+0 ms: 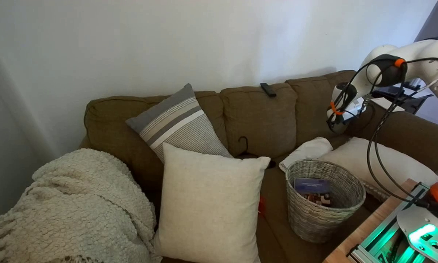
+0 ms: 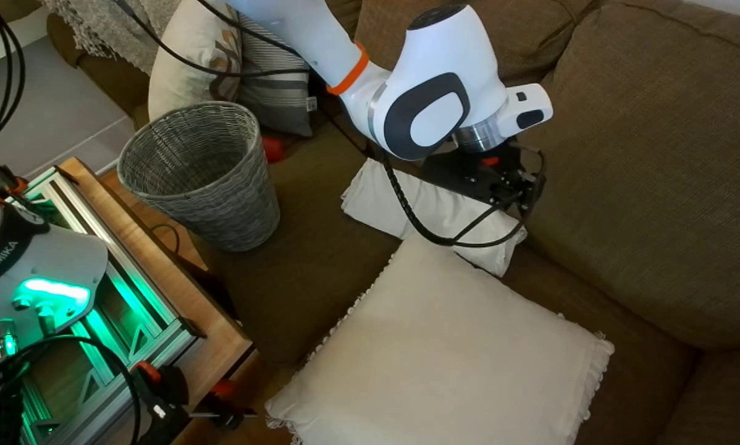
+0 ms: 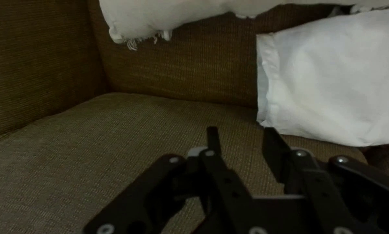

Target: Unfold the white towel on the sofa twice then move it to the left.

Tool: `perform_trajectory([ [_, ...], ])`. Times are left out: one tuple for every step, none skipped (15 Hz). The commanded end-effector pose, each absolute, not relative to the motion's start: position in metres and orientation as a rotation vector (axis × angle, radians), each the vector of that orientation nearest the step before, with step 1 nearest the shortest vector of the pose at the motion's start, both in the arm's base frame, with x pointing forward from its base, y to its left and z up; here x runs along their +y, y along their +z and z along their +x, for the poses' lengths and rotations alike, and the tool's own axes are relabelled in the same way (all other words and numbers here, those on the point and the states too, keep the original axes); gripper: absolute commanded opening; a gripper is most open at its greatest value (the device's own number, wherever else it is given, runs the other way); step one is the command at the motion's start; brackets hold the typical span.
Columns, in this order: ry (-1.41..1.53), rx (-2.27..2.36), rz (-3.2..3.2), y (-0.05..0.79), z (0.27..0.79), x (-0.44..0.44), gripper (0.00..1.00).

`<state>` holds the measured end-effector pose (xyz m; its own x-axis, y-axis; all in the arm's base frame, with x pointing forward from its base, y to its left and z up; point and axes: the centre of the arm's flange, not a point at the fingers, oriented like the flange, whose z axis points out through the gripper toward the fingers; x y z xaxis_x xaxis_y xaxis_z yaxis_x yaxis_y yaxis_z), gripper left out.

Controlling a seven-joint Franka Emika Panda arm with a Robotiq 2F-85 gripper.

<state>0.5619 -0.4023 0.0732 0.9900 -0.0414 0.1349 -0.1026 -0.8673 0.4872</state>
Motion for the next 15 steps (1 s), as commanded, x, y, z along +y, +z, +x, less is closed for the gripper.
perform_trajectory([
  [0.132,-0.069,2.645,0.055,0.558,-0.356,0.72],
  [0.117,0.014,2.755,0.05,0.551,-0.331,0.81],
  [0.121,0.065,2.779,0.043,0.542,-0.301,0.88],
  [0.114,0.123,2.818,0.034,0.534,-0.272,0.94],
  [0.098,0.176,2.86,0.026,0.525,-0.247,1.0],
  [0.086,0.216,2.896,0.02,0.514,-0.228,0.97],
  [0.065,0.269,2.934,0.014,0.502,-0.207,1.0],
  [0.056,0.327,2.975,0.011,0.486,-0.189,1.0],
  [0.05,0.386,3.014,0.003,0.478,-0.174,1.0],
  [0.049,0.447,3.052,0.007,0.466,-0.162,1.0],
  [0.041,0.506,3.091,0.002,0.456,-0.15,1.0],
  [0.008,0.571,3.119,-0.001,0.451,-0.143,1.0],
  [0.035,0.479,3.06,-0.013,0.48,-0.138,1.0],
  [0.029,0.519,3.087,-0.013,0.471,-0.131,1.0],
  [0.029,0.54,3.1,-0.011,0.466,-0.13,1.0],
])
